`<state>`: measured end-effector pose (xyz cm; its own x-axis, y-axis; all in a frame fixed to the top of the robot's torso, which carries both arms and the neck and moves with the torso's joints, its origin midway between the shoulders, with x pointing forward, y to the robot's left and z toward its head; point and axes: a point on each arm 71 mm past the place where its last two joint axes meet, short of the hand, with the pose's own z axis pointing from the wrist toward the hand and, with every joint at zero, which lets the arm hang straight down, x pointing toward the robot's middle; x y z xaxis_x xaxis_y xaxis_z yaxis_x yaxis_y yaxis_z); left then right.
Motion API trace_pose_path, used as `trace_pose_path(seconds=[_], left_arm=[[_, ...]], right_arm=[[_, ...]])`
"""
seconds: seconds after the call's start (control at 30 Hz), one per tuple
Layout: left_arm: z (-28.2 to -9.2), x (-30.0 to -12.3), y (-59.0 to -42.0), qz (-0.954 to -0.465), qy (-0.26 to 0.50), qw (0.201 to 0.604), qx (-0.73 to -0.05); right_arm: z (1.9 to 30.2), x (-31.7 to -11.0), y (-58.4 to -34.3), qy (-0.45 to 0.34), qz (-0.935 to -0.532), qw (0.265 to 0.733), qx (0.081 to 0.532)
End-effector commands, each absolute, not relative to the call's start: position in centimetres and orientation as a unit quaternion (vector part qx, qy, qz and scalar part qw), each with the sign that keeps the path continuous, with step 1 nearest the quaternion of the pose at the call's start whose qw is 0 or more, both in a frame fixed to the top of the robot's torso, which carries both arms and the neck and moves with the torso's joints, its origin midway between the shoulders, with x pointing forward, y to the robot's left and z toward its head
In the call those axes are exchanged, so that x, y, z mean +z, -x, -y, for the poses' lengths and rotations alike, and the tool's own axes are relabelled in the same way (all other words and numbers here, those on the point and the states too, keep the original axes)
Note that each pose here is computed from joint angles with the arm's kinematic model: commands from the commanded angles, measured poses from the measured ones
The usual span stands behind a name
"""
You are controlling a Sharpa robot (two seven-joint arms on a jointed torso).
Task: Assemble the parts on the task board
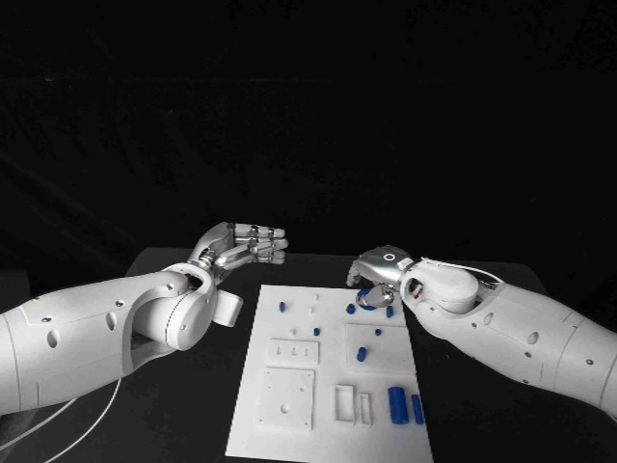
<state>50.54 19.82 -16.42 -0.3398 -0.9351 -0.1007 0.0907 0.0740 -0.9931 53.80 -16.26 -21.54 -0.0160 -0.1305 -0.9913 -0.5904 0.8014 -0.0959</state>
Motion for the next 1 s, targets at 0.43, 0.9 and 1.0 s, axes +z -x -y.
trace_pose_path(seconds=[0.43,0.9,1.0], left_arm=[[-19.1,-15.5,-50.2,-0.581,0.339,0.439,-0.595],[-18.7,-15.2,-49.9,-0.582,0.335,0.434,-0.601],[-18.5,-15.1,-49.8,-0.582,0.334,0.432,-0.603]], right_arm=[[16.3,-23.2,-54.1,0.278,-0.691,0.654,0.128],[16.6,-23.7,-54.4,0.275,-0.693,0.655,0.123],[16.7,-23.7,-54.4,0.274,-0.691,0.657,0.123]])
